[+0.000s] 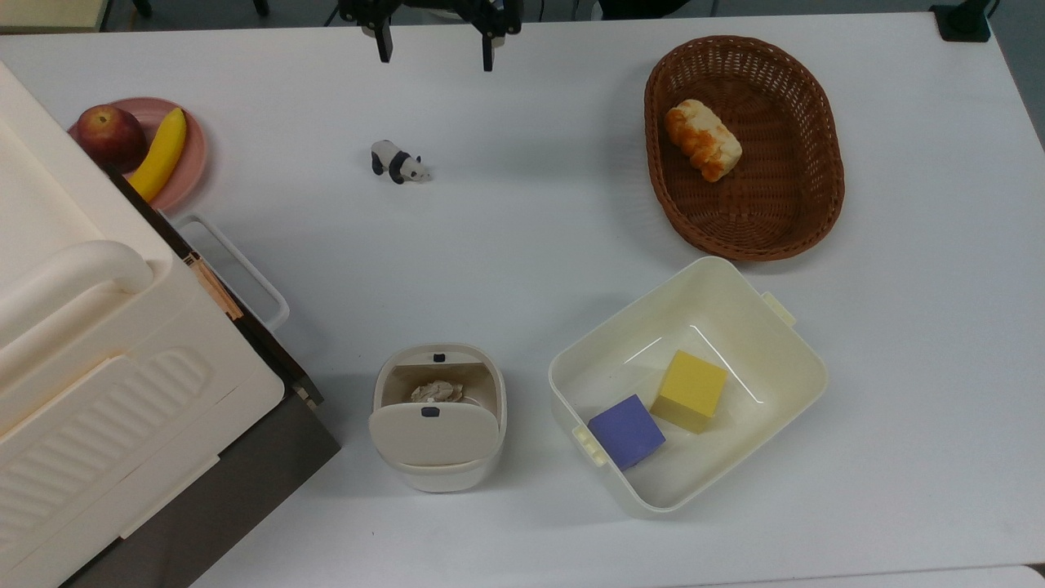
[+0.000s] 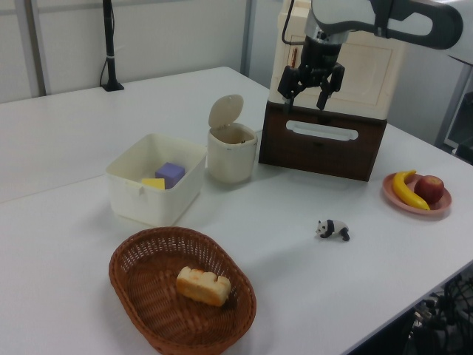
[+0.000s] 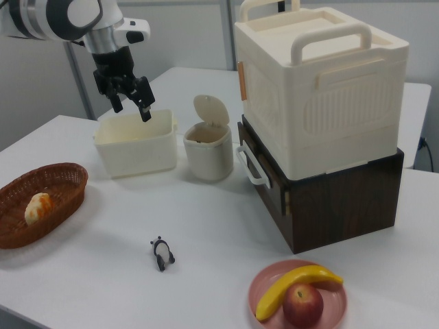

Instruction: Grab it up and put it in the trash

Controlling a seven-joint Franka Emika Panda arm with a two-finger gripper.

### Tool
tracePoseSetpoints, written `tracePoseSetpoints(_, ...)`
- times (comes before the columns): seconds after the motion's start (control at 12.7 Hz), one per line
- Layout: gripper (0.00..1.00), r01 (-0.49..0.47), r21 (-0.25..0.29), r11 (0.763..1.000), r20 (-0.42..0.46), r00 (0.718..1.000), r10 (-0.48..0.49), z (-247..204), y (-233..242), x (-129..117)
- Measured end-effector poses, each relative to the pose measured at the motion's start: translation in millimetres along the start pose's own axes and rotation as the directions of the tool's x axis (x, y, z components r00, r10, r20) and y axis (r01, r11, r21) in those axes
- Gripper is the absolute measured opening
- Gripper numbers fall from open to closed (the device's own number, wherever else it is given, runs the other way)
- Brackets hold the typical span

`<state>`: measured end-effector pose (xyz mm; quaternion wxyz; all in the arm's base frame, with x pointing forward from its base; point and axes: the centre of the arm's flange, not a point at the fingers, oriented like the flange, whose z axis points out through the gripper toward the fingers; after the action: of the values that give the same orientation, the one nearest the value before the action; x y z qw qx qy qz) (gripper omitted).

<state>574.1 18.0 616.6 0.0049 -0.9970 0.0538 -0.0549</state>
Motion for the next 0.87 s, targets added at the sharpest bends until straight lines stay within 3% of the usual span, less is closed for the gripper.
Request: tracePoseSetpoints(0.87,1.00,0.040,0.043,0.998,0.038,0.998,-0.041,2.2,1.3,-6.2)
